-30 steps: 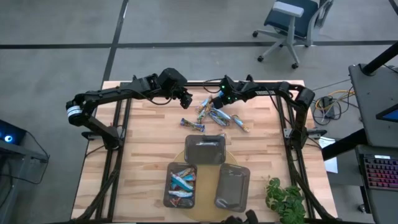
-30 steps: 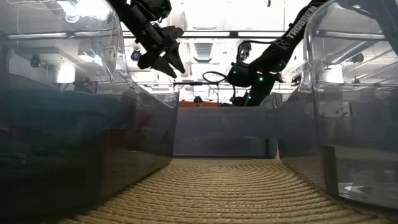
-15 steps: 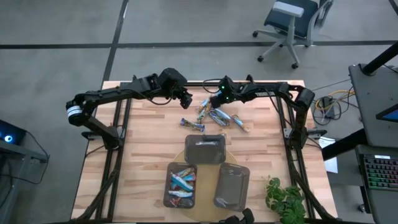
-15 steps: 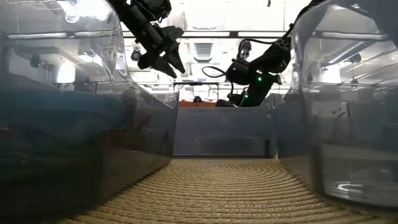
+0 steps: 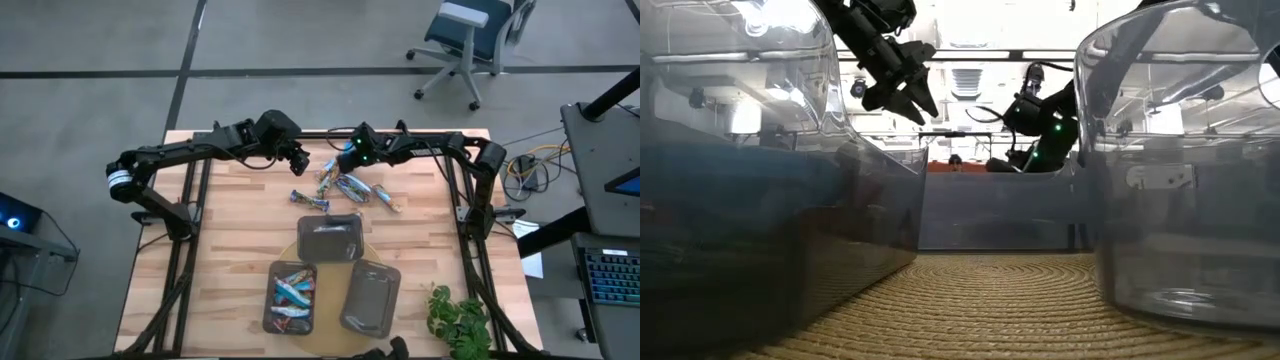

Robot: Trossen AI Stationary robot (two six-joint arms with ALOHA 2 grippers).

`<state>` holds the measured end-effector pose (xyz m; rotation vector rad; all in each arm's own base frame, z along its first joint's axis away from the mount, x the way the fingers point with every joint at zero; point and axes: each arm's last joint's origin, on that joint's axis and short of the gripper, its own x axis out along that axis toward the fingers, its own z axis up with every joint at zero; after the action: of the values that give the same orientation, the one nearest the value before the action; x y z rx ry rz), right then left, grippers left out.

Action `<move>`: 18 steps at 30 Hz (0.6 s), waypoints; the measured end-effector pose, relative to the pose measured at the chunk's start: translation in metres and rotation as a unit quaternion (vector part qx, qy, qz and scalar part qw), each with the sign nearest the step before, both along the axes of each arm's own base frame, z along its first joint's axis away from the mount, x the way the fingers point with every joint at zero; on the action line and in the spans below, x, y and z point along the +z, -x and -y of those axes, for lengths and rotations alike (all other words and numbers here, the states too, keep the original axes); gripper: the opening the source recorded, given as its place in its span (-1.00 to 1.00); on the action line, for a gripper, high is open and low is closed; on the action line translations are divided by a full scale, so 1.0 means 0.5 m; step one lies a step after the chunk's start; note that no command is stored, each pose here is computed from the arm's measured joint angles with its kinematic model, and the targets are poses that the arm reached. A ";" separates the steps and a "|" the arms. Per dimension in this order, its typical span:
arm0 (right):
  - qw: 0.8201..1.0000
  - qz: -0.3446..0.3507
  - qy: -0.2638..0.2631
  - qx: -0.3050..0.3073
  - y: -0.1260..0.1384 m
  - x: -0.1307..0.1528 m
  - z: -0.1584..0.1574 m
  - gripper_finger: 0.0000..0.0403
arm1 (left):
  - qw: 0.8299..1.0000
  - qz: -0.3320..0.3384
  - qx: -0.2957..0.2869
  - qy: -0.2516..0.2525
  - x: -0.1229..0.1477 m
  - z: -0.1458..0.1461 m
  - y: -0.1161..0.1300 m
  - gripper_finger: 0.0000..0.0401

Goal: Pick and place Granola Bars by type
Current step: Adjust the blue granola bar on the table, then put the bottom right blue granola bar into the top black bin

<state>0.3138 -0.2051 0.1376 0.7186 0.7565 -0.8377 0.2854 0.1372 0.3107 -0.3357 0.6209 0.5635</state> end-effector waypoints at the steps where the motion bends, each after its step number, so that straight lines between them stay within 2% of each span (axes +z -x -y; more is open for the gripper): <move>1: 1.000 -0.012 -0.007 0.000 0.004 -0.003 -0.003 -0.96 | 1.000 0.000 0.000 0.000 0.000 0.000 0.000 -0.09; 9: 0.999 -0.028 0.001 0.023 0.012 0.020 -0.022 -0.96 | 1.000 0.000 0.000 0.000 0.000 0.000 0.000 -0.09; 15: 0.997 -0.061 0.028 0.041 0.035 0.072 -0.048 -0.96 | 1.000 0.002 0.003 0.005 0.000 0.002 -0.001 -0.09; 18: 0.996 -0.054 0.051 0.057 0.047 0.106 -0.065 -0.96 | 1.000 0.002 0.001 0.005 0.000 0.004 -0.002 -0.09</move>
<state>0.2904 -0.1725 0.1907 0.5375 0.8378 -0.8089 0.2862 0.1354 0.3106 -0.3468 0.6193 0.5621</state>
